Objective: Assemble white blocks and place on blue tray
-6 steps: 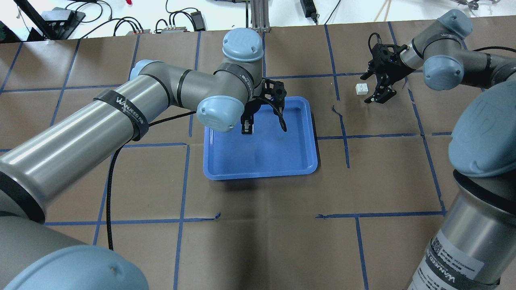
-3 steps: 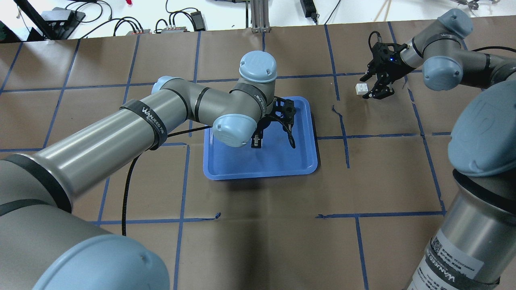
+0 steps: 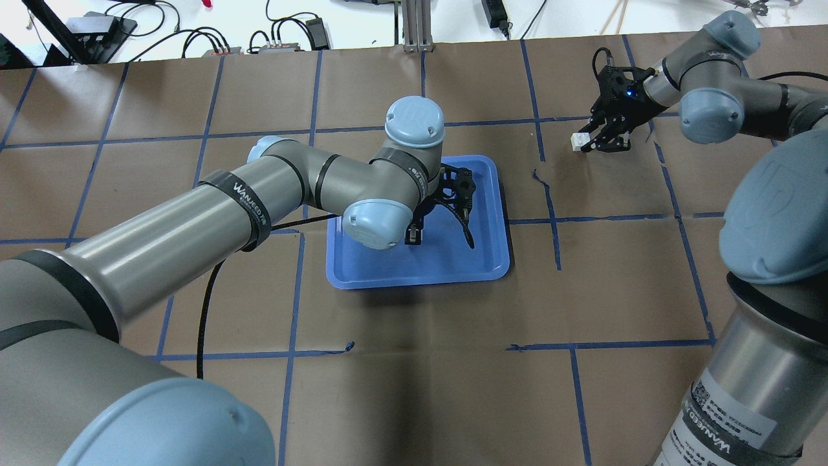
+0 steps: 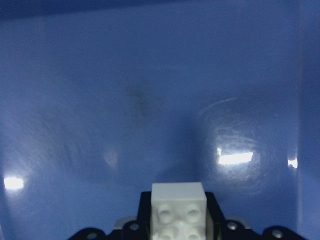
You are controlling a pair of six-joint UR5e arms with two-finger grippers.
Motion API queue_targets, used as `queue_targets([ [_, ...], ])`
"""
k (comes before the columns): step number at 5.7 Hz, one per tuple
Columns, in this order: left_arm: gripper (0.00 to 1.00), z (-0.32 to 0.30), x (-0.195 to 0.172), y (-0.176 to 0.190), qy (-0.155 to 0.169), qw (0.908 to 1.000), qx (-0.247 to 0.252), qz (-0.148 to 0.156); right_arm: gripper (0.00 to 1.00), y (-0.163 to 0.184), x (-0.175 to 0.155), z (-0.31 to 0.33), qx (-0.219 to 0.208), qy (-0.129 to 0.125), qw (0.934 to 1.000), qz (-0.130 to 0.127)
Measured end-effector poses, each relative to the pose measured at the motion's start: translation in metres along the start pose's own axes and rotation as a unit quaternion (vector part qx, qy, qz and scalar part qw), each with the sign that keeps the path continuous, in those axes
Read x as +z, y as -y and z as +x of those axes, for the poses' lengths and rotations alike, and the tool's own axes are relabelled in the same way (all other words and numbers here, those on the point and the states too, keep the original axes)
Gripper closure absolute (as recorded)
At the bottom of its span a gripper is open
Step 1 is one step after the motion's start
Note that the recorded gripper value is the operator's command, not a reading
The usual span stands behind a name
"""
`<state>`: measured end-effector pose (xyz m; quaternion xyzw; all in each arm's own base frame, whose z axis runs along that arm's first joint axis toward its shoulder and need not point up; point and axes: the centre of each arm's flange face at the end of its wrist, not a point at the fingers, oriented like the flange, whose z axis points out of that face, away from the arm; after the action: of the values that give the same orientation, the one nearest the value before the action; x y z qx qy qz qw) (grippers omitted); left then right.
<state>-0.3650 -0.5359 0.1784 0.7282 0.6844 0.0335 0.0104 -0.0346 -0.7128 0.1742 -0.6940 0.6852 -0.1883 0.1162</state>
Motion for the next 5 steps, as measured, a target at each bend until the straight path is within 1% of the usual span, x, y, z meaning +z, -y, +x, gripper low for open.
queue_targets([
  [1, 0.31, 0.002, 0.002, -0.001, -0.003, 1.0000, -0.001, -0.001, 0.71, 0.003, -0.010, 0.004, -0.001, -0.005, 1.0000, -0.004],
  [2, 0.31, 0.003, 0.003, -0.001, -0.005, 1.0000, -0.001, -0.002, 0.71, 0.009, -0.027, 0.007, 0.001, -0.009, 0.9998, -0.015],
  [3, 0.31, 0.003, 0.003, -0.001, -0.007, 1.0000, -0.001, -0.002, 0.71, 0.019, -0.052, 0.005, 0.005, -0.005, 0.9996, -0.026],
  [4, 0.31, 0.003, -0.004, -0.002, -0.003, 1.0000, -0.001, -0.002, 0.71, 0.033, -0.076, -0.002, 0.013, 0.007, 0.9995, -0.027],
  [5, 0.31, 0.006, -0.030, -0.005, -0.001, 1.0000, -0.007, -0.001, 0.71, 0.046, -0.095, -0.011, 0.019, 0.015, 0.9994, -0.025],
])
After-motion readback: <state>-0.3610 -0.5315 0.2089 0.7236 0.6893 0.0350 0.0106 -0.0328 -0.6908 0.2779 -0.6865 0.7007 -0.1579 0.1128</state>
